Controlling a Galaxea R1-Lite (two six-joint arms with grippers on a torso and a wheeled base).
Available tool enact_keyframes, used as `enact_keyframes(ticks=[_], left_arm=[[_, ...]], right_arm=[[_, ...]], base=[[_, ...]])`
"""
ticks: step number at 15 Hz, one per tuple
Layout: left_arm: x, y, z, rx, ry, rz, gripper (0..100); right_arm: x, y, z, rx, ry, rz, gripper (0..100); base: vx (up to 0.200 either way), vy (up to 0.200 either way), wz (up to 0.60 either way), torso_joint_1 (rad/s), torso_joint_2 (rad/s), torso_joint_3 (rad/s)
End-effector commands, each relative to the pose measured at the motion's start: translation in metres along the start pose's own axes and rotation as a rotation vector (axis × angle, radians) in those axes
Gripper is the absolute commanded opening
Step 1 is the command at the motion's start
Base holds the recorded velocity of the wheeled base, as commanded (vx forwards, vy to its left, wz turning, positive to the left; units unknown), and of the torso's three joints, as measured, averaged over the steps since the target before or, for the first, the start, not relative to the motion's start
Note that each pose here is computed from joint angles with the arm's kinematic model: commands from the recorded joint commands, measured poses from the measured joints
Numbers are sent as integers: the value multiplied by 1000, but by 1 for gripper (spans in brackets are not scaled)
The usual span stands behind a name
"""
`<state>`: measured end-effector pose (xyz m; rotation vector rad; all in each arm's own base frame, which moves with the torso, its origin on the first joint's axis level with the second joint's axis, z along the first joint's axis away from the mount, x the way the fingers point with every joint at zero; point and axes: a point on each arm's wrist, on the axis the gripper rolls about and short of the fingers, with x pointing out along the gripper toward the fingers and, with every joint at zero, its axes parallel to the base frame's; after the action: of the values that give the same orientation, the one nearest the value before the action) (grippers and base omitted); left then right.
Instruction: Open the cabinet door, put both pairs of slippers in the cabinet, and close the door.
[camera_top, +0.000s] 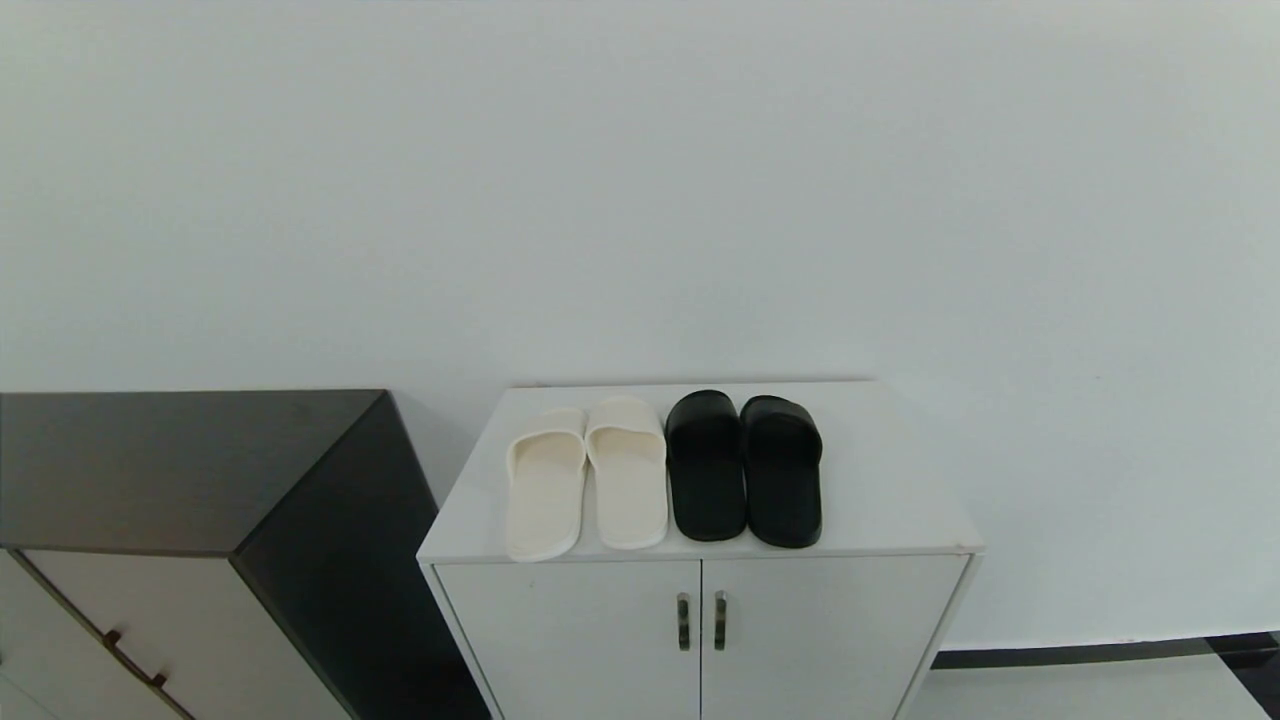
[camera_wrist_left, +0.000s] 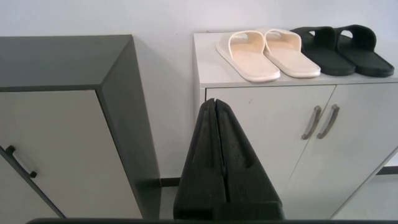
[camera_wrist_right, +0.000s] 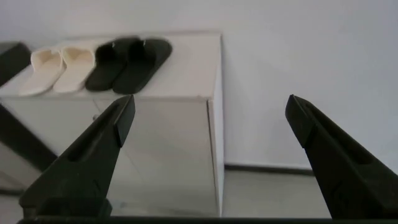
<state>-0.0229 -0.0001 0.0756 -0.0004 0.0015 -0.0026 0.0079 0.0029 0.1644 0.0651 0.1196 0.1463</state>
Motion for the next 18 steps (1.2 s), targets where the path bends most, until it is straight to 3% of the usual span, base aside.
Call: enact_keyframes(ticks=[1, 4, 5, 7, 9, 12, 15, 18], left_arm=[[0, 0, 0, 2, 2, -1, 0], [0, 0, 0, 0, 2, -1, 0], [0, 0, 0, 0, 2, -1, 0], [0, 0, 0, 0, 2, -1, 0], [0, 0, 0, 0, 2, -1, 0], [0, 0, 0, 0, 2, -1, 0], [0, 0, 0, 0, 3, -1, 0], [0, 0, 0, 0, 2, -1, 0]], right_arm=[[81, 4, 1, 23, 285, 126, 100], [112, 38, 18, 24, 232, 180, 100], [124, 64, 24, 40, 244, 204, 100], [143, 95, 22, 61, 288, 218, 100], [167, 120, 23, 76, 261, 245, 100], [207, 149, 18, 60, 241, 177, 100], [254, 189, 5, 27, 211, 23, 100], [289, 217, -2, 35, 192, 15, 100]], base=[[0, 0, 0, 0, 0, 0], [0, 0, 0, 0, 0, 0], [0, 0, 0, 0, 0, 0], [0, 0, 0, 0, 0, 0], [0, 0, 0, 0, 0, 0], [0, 0, 0, 0, 0, 0], [0, 0, 0, 0, 0, 0], [0, 0, 0, 0, 0, 0]])
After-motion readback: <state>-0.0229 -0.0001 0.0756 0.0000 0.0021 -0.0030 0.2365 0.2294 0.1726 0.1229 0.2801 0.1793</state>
